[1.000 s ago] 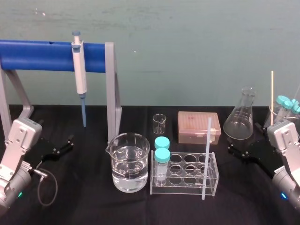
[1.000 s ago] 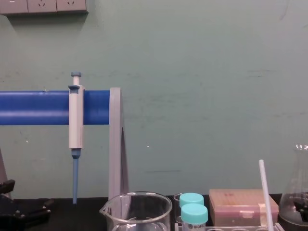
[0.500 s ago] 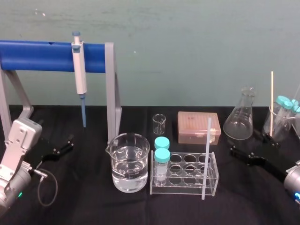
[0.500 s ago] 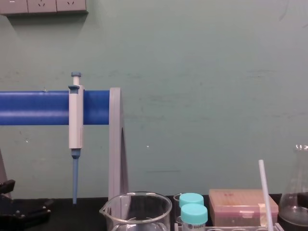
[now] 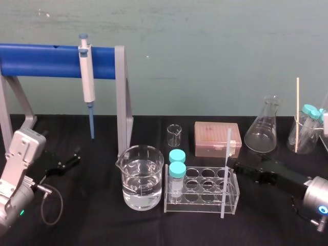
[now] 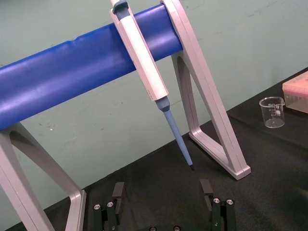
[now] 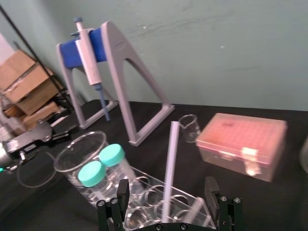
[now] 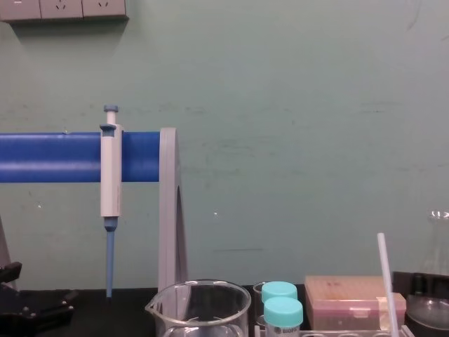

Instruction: Pick up the stirring rod with one hand, then place it down.

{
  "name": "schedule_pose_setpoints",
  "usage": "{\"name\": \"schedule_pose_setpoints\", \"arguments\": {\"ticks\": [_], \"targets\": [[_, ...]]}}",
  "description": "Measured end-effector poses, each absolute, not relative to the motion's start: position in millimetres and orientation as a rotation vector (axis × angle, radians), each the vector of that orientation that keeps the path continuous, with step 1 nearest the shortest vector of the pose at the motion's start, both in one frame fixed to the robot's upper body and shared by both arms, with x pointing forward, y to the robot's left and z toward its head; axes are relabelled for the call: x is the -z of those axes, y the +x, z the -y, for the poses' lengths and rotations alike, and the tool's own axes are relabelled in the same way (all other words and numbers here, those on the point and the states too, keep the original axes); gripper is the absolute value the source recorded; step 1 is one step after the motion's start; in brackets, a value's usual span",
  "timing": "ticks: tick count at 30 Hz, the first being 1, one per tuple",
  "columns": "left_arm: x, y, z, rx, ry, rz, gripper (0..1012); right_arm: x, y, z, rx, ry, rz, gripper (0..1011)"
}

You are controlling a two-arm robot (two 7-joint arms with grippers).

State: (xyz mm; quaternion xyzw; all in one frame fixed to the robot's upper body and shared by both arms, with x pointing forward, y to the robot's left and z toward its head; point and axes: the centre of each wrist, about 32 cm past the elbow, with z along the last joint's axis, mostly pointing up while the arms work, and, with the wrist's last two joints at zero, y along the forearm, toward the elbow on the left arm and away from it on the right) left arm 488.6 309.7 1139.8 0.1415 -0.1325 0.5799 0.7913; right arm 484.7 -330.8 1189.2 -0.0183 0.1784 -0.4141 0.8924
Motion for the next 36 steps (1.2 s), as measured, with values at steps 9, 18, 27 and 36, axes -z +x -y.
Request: {"name": "schedule_pose_setpoints", "arguments": {"ticks": [9,18,27,36], "targets": [[-1139.8,488.6,-309.7,-1.248,0.304,0.285,1000,-1186.7,502,313,0.811,-0.038,-0.379,1003],[-1139.8,488.6,-309.7,-1.248,0.304,0.285,1000,-1185.7,511,307,0.824,-0.019,-0.368,1003],[-1139.8,488.6,-309.7,-1.248,0.304,0.285,1000,-1183.8,516,302,0.832,-0.017,-0.365,1003],[-1139.8,488.6,-309.7,-1.248,0.304,0.285,1000,-1183.7,516,302,0.835,-0.019,-0.365,1003]]}}
